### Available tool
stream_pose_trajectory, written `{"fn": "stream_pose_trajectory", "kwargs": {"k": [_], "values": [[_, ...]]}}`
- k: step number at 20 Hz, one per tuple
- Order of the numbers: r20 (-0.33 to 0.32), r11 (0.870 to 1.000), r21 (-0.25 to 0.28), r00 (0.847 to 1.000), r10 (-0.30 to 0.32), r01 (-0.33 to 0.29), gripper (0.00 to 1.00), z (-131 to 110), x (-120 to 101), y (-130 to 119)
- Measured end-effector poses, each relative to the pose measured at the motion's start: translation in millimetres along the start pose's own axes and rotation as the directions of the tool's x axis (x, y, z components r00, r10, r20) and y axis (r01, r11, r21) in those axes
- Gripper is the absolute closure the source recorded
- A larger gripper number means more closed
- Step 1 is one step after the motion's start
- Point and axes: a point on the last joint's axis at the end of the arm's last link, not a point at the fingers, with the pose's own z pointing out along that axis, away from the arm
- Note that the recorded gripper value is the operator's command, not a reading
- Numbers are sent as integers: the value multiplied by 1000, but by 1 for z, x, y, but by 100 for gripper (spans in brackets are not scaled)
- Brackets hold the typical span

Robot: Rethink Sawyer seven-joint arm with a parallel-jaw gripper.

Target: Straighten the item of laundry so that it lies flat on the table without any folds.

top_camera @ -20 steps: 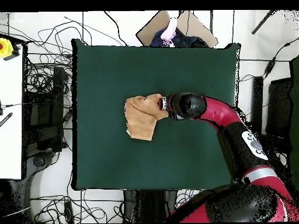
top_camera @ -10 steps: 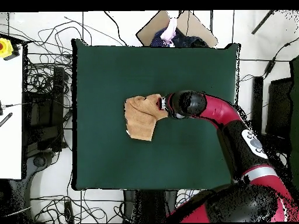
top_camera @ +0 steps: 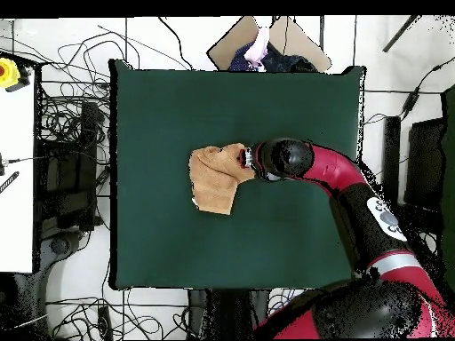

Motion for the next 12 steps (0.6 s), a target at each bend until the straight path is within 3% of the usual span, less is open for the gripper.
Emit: {"fn": "stream_pose_trajectory", "kwargs": {"k": [12], "values": [[-9, 1000, -13, 1000, 5, -5, 0, 9, 3, 1]]}}
